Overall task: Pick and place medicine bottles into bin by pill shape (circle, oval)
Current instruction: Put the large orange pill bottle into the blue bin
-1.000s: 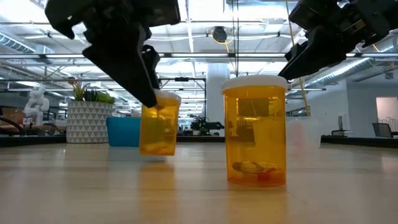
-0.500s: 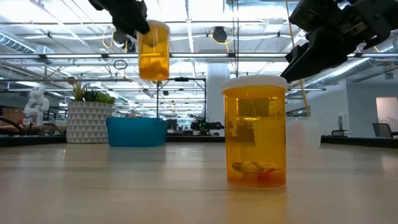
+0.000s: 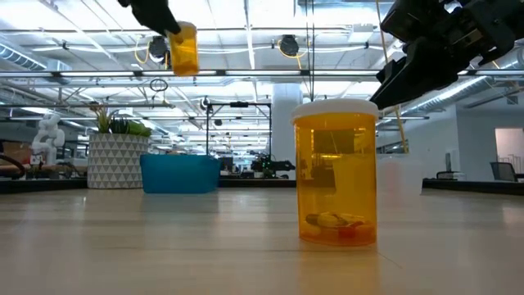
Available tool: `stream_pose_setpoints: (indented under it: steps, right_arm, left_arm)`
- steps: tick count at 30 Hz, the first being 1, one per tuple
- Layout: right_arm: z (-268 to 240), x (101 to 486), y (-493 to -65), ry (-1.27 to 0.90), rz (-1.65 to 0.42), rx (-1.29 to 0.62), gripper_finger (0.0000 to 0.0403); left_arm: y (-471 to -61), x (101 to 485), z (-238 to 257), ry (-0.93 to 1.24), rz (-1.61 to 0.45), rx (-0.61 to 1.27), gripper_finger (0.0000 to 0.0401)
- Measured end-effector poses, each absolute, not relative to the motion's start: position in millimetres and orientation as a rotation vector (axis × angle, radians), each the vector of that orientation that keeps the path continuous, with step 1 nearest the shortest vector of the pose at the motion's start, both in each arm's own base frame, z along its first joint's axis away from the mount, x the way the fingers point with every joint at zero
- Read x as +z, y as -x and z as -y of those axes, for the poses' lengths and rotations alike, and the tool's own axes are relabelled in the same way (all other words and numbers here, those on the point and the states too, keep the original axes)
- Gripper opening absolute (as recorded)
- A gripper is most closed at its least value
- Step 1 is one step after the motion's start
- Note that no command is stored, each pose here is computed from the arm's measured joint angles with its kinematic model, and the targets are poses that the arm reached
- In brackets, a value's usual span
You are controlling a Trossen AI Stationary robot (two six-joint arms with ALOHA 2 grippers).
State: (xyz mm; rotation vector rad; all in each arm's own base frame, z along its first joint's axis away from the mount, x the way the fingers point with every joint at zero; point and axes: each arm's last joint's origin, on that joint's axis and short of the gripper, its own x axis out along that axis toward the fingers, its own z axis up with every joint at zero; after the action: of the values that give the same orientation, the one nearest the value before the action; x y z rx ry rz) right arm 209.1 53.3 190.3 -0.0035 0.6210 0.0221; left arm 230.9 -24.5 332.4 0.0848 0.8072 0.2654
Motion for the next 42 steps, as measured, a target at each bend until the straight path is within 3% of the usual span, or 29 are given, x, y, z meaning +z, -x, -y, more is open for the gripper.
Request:
stream_pose_setpoints:
  steps: [9,20,42]
  right_arm:
    - [-53,190,-209,0.002,-0.621,0.021,0.0102]
    - [-53,190,-209,0.002,-0.621,0.019,0.0102]
    - [-53,190,-209,0.01,-0.62,0.016,0.0102]
  left_arm:
    - [-225,328,-33,-0.113,-0.88,0.467,0.0214]
    - [-218,266,-85,-0.012,-0.917,0.613,0.0214]
    - [-195,195,-114,0.098,-0.823,0.716,0.0214]
